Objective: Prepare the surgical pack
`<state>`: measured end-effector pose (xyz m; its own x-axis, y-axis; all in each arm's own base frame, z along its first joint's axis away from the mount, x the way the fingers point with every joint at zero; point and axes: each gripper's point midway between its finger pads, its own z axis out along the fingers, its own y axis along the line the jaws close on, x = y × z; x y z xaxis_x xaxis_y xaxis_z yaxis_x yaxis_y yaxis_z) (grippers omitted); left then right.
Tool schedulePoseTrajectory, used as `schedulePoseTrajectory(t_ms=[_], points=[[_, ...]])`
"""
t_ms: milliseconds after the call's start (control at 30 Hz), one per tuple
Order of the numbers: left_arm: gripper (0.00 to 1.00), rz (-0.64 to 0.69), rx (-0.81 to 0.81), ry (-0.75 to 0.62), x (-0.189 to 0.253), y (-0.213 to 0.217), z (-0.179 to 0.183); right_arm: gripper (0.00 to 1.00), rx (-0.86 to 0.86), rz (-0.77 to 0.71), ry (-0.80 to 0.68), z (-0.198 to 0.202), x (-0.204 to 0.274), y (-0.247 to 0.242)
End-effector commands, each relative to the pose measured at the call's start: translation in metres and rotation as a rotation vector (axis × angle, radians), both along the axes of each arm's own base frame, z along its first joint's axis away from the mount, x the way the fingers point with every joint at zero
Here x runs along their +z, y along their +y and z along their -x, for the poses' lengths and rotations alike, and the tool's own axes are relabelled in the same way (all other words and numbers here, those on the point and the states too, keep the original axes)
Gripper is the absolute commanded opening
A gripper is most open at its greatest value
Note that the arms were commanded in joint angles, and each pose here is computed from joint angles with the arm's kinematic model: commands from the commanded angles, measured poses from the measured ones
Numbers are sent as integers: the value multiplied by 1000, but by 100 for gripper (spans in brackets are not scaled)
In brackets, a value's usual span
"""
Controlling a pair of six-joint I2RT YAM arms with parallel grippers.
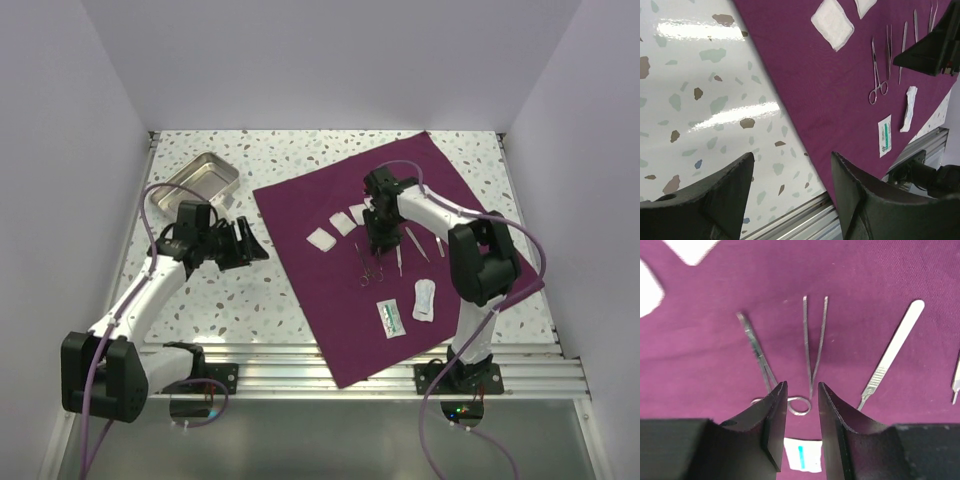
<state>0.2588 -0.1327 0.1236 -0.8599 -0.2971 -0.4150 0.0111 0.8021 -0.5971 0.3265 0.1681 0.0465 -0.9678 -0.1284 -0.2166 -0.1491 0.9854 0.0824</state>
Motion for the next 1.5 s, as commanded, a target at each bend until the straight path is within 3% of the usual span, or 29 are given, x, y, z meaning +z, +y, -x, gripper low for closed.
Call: schedulePoseTrajectory(t_ms=[0,233,500,533,633,767,867,1000,1033,1100,1133,1200,1467], points=[[66,-11,-57,-54,15,-10,-7,35,23,62,-35,-13,2,-8],[62,3,-82,-41,11,-20,-8,34,43,71,-11,-14,-12,-8],[58,12,-98,-38,11,-28,-7,26,42,89,11,-13,-26,-9],[58,13,-100,-39,12,-29,-7,24,43,93,12,-13,-26,-10],[57,20,-111,-45,14,-33,-7,0,38,96,1,-17,-22,-9],[61,88,-144,-76,30,-46,-11,0,18,54,-83,-24,27,-6],[69,191,-183,-127,53,-63,-15,0,74,-111,-137,-17,72,17],[77,340,-254,-275,92,-87,-24,0,240,-618,-47,24,109,92],[77,364,-258,-278,93,-89,-23,0,320,-864,23,50,140,118],[76,462,-259,-336,113,-97,-27,0,219,-1035,144,73,142,130],[75,489,-254,-320,108,-99,-24,0,311,-1142,17,68,170,139],[72,549,-248,-317,114,-104,-22,0,285,-1199,23,73,173,140],[66,548,-248,-276,107,-120,-15,0,265,-1236,12,80,185,142]])
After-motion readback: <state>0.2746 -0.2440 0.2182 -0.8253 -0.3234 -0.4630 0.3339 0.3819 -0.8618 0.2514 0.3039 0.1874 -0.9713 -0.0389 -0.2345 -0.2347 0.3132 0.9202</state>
